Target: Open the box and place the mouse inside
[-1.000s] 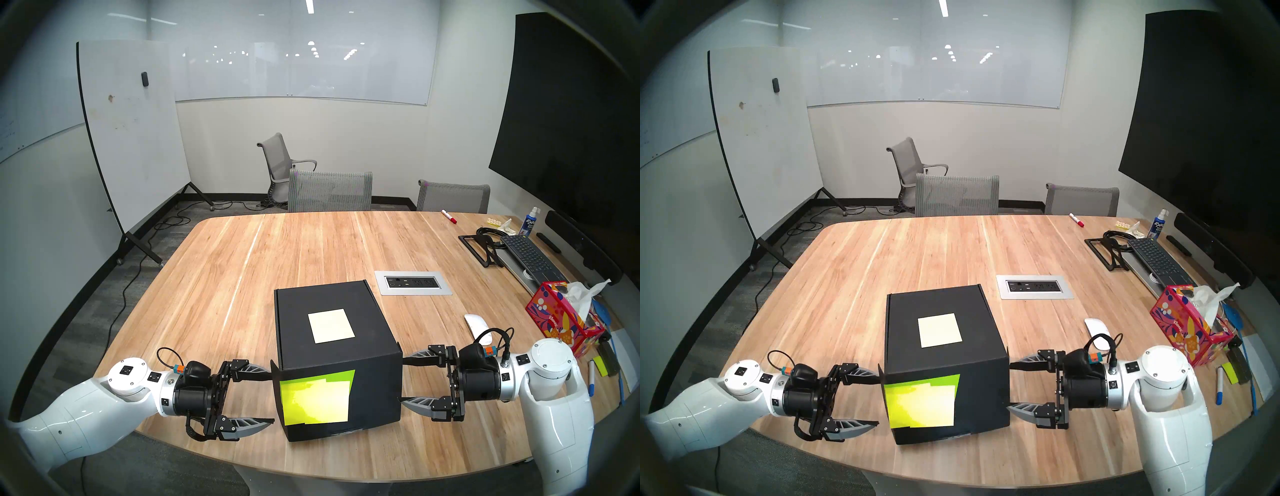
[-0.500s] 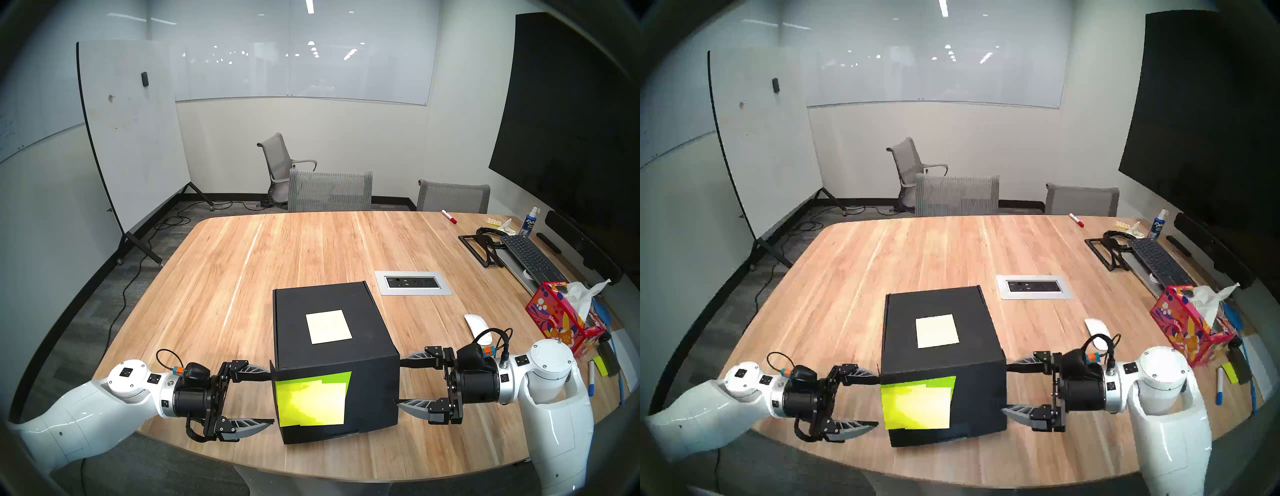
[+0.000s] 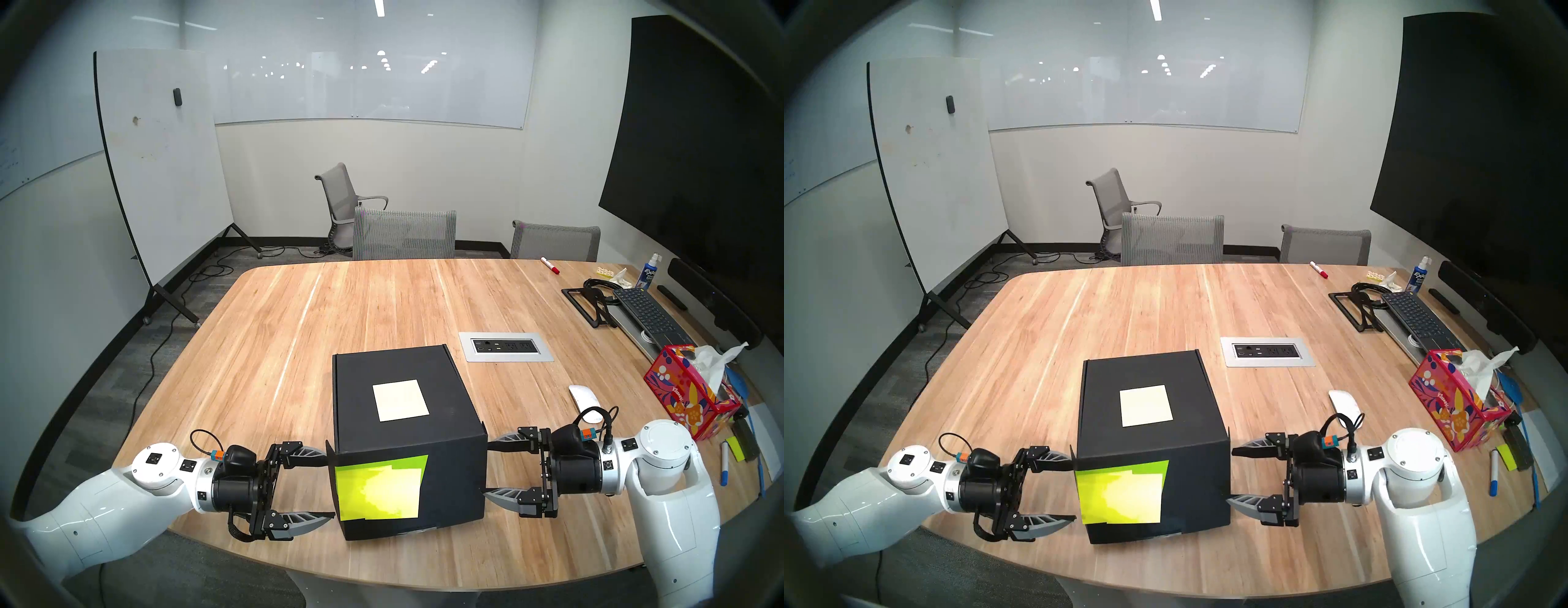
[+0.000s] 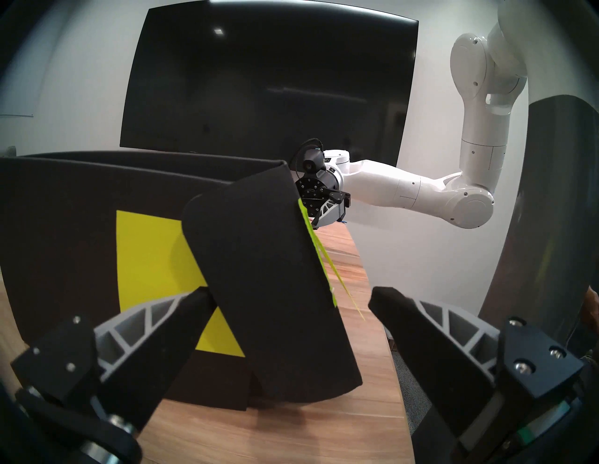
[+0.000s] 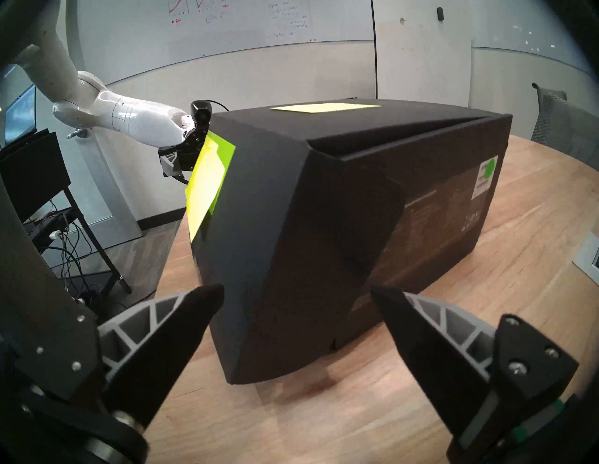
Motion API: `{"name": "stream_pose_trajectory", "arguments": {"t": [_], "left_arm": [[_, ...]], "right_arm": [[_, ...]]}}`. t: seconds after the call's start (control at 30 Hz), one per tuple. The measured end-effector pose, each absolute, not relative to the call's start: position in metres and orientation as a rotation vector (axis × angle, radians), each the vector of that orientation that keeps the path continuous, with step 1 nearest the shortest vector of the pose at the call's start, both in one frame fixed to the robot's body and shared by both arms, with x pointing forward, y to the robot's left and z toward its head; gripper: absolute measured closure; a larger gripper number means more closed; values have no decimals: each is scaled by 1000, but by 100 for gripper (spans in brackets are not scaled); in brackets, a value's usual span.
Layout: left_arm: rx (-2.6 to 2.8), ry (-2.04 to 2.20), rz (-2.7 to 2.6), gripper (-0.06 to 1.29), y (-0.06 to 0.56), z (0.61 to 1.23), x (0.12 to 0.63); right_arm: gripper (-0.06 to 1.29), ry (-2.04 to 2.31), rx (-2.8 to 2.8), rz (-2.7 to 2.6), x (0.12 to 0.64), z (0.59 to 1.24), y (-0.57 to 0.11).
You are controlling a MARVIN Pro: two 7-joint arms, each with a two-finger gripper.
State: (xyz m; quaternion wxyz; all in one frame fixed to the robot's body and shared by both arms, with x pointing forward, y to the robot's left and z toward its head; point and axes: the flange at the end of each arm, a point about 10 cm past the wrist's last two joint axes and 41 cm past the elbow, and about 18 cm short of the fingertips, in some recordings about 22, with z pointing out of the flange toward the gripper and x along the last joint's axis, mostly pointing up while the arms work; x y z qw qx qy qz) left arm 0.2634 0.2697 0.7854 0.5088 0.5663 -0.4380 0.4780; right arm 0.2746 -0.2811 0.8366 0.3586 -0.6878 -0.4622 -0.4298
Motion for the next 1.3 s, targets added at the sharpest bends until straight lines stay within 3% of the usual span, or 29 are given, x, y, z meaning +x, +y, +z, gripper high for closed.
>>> {"name": "stream_pose_trajectory", "arguments": {"t": [1.3], "left_arm": [[1330, -1069, 1160, -3, 268, 808, 264]], "right_arm": [[0, -1111, -1744, -1128, 262, 882, -261]]}}
